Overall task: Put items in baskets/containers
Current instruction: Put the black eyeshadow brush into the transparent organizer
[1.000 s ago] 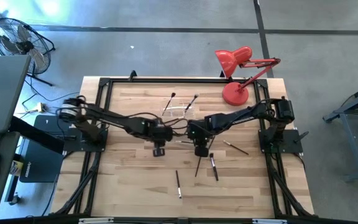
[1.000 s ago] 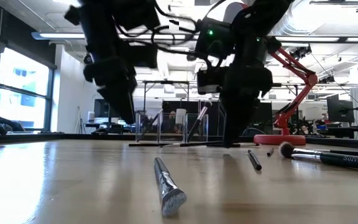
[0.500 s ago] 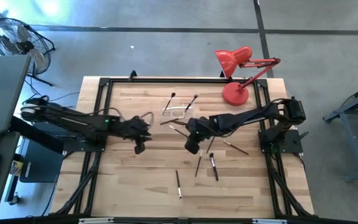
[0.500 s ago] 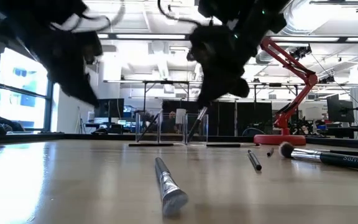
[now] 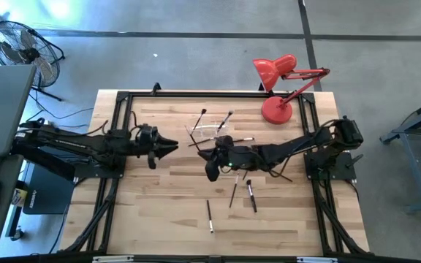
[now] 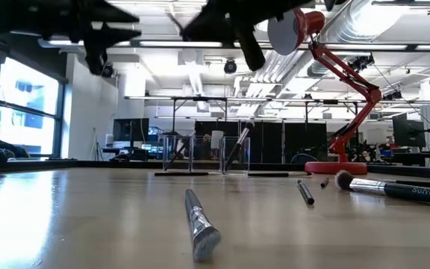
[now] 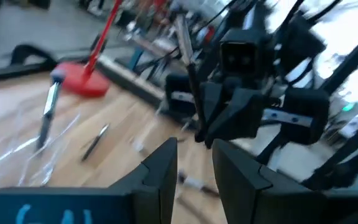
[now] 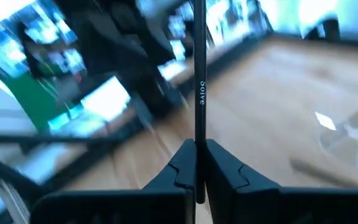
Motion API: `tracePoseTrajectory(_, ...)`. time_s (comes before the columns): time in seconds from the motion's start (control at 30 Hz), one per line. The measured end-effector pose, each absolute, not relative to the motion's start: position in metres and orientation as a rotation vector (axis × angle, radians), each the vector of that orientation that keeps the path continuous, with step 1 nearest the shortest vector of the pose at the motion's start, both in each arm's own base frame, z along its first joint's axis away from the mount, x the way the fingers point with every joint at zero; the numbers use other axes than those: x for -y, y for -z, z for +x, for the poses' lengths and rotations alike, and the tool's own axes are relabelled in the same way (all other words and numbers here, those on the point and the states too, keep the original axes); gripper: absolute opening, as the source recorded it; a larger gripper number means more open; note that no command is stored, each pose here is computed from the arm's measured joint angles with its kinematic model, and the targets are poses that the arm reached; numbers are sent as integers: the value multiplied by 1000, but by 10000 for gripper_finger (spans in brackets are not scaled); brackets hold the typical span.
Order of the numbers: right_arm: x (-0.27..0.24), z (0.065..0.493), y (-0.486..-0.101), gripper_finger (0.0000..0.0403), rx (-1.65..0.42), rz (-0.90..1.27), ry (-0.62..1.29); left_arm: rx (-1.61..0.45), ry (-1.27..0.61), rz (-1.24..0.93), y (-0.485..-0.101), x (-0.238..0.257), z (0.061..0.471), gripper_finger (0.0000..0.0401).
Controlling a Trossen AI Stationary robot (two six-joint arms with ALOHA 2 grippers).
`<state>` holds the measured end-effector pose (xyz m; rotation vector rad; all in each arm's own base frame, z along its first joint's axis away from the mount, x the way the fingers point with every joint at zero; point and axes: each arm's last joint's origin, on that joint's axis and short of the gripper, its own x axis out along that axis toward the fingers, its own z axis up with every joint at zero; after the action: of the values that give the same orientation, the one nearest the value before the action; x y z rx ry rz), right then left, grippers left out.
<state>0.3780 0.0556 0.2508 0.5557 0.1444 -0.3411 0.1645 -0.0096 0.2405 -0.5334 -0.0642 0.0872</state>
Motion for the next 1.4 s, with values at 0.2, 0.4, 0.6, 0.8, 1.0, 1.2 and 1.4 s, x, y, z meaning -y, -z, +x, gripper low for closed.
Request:
tracePoseTrajectory(0.2,-65,378,-273,14,75,523,346,246,-22,-713,-258,9,162,101)
tracePoseTrajectory(0.4,-62,378,-281,7,165,591,332,344,-107,-915,-264,5,161,101)
tracePoseTrajectory(0.6,-58,380,-278,12,152,663,323,317,-115,-941,-270,6,169,101)
tracePoseTrajectory(0.8,-59,380,-276,8,123,657,306,245,-153,-947,-275,7,184,102)
tracePoseTrajectory(1.0,-58,380,-270,11,70,674,319,199,-160,-842,-282,9,195,102)
tracePoseTrajectory(1.2,-54,381,-265,10,14,679,314,122,-156,-738,-283,11,204,102)
tracePoseTrajectory(1.4,-55,381,-265,13,5,651,309,67,-155,-711,-278,12,211,124)
